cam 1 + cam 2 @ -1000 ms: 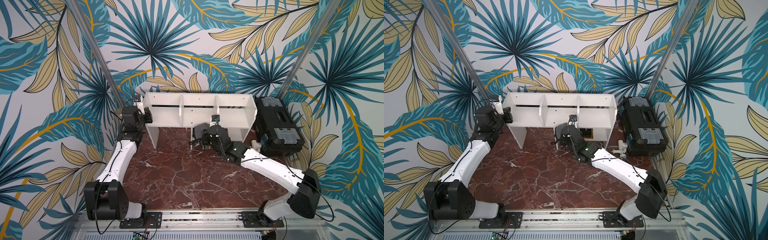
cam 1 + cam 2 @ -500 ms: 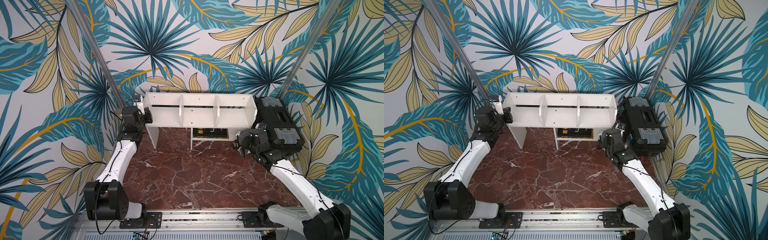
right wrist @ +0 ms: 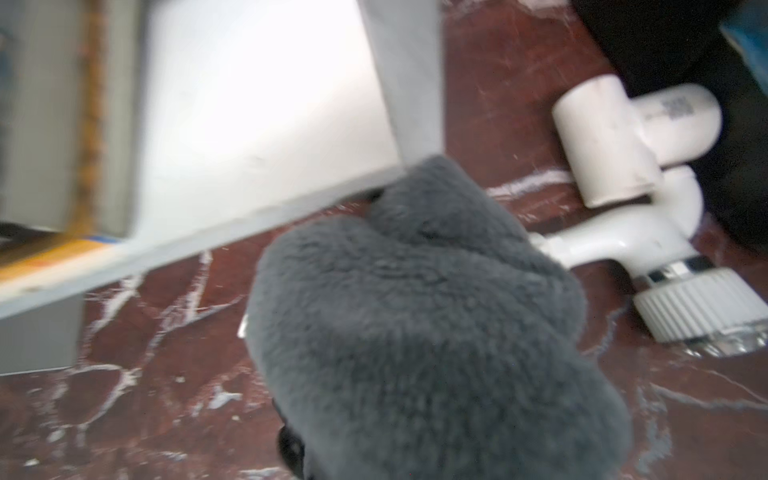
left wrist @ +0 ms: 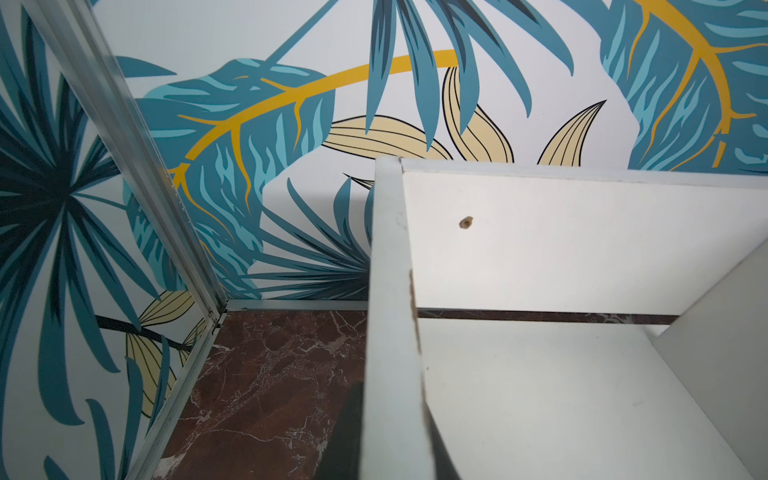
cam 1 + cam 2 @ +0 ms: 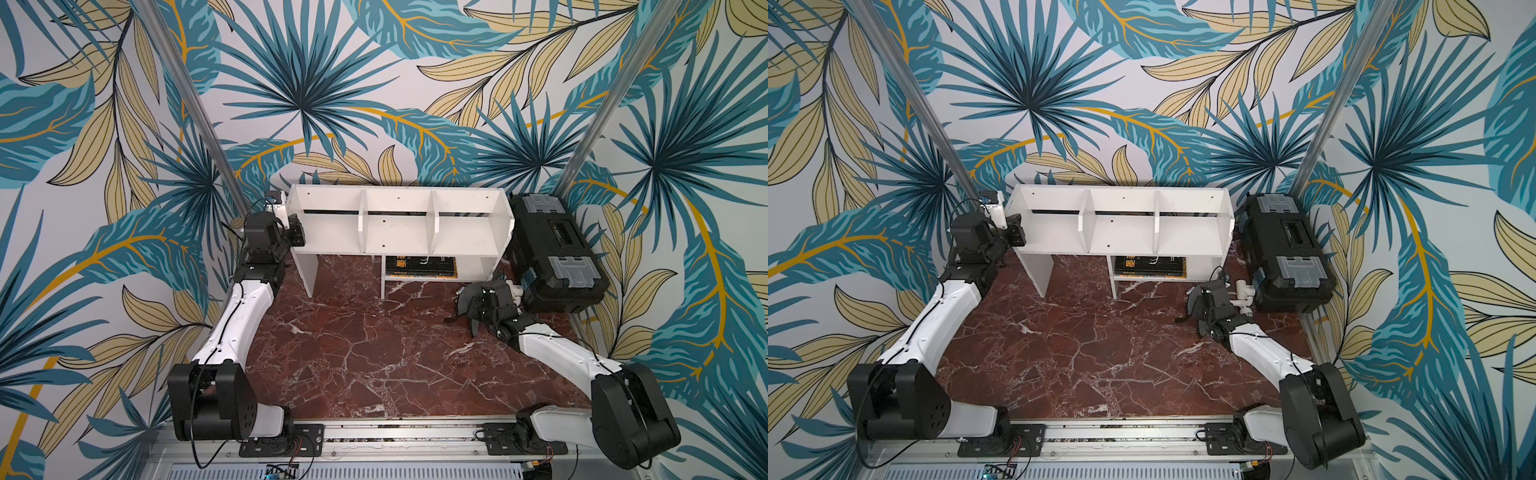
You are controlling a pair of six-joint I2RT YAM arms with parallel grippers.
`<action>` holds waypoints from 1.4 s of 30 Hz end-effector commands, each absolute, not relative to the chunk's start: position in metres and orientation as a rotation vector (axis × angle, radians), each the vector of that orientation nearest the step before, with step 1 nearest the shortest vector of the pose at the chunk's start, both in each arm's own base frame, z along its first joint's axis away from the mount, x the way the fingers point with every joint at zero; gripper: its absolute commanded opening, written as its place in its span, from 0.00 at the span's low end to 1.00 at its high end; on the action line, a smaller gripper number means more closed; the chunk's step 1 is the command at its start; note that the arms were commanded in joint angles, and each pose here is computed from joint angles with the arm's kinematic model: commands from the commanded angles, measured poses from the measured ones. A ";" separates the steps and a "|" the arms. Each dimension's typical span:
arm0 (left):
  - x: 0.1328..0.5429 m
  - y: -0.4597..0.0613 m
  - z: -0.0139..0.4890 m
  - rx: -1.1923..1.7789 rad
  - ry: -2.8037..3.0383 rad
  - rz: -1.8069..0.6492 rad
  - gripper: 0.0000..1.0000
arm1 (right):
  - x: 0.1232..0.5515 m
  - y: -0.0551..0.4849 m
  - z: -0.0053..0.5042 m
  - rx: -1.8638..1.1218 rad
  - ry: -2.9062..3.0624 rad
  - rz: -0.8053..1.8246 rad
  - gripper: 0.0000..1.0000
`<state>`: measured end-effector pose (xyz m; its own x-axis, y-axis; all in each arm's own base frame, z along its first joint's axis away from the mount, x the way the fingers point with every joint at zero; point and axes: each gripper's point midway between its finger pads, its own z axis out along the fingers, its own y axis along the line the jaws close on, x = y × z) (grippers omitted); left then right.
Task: Wipe the bookshelf clean with a cloth
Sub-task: Wipe the dust from the shelf.
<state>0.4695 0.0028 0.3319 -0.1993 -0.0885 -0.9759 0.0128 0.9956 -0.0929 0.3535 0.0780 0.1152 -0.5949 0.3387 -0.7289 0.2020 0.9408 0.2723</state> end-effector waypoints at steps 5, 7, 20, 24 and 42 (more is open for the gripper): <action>0.457 -0.010 0.305 -0.123 1.849 -0.239 0.00 | 0.353 0.175 0.139 0.141 2.117 0.285 0.00; 0.457 -0.011 0.305 -0.120 1.848 -0.243 0.00 | 0.358 0.204 0.141 0.108 2.108 0.333 0.00; 0.457 -0.009 0.305 -0.123 1.847 -0.231 0.00 | 0.381 0.348 0.217 -0.153 2.020 0.439 0.00; 0.457 -0.009 0.307 -0.125 1.844 -0.237 0.00 | 0.374 0.350 0.256 -0.154 1.951 0.465 0.00; 0.454 -0.016 0.313 -0.137 1.821 -0.297 0.00 | 0.374 0.517 0.279 -0.363 1.833 0.758 0.00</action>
